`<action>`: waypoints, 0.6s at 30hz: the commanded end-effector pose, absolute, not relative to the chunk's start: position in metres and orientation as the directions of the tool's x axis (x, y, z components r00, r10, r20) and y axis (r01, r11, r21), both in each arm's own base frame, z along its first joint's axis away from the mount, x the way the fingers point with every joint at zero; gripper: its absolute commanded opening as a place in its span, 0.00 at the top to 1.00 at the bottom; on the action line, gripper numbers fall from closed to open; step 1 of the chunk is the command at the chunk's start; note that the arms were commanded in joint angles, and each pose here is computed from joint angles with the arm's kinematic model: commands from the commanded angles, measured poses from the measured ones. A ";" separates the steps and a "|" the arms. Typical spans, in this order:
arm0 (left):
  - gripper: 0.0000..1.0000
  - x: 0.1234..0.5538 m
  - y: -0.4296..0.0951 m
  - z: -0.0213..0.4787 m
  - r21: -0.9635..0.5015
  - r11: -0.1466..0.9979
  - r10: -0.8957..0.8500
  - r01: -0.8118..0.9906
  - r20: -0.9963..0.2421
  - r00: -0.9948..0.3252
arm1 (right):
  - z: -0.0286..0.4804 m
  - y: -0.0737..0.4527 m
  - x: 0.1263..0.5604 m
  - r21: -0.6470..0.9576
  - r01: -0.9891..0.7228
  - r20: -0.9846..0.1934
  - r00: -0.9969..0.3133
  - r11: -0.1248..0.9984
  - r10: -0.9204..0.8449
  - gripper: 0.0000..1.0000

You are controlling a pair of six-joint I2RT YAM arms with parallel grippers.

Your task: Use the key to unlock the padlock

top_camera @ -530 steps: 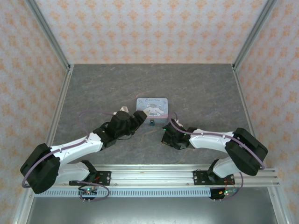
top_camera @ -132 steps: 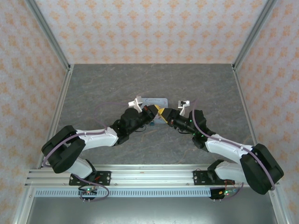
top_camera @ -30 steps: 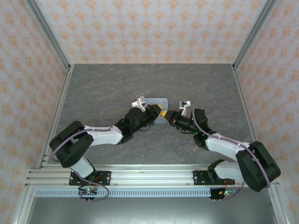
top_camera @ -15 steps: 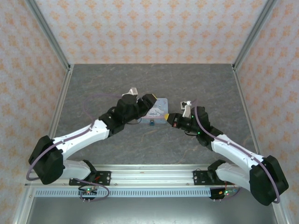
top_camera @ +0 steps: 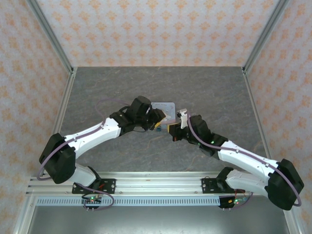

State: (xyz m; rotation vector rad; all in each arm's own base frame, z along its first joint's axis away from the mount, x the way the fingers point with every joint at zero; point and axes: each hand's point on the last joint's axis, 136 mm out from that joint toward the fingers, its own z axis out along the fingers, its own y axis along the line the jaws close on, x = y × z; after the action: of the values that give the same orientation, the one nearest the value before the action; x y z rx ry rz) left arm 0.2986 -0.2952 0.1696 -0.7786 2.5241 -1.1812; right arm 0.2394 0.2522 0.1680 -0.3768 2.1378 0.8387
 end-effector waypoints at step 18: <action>0.63 0.307 -0.324 0.171 -0.780 0.485 -0.549 -0.395 0.079 -0.832 | 0.191 0.264 0.251 0.394 -0.554 -0.813 -0.583 0.733 -0.004 1.00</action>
State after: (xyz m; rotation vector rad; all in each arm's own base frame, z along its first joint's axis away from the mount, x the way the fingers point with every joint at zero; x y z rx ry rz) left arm 0.3009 -0.3125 0.1524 -0.8385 2.5838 -1.1908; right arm 0.2469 0.2568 0.1745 -0.4091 2.1165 0.7972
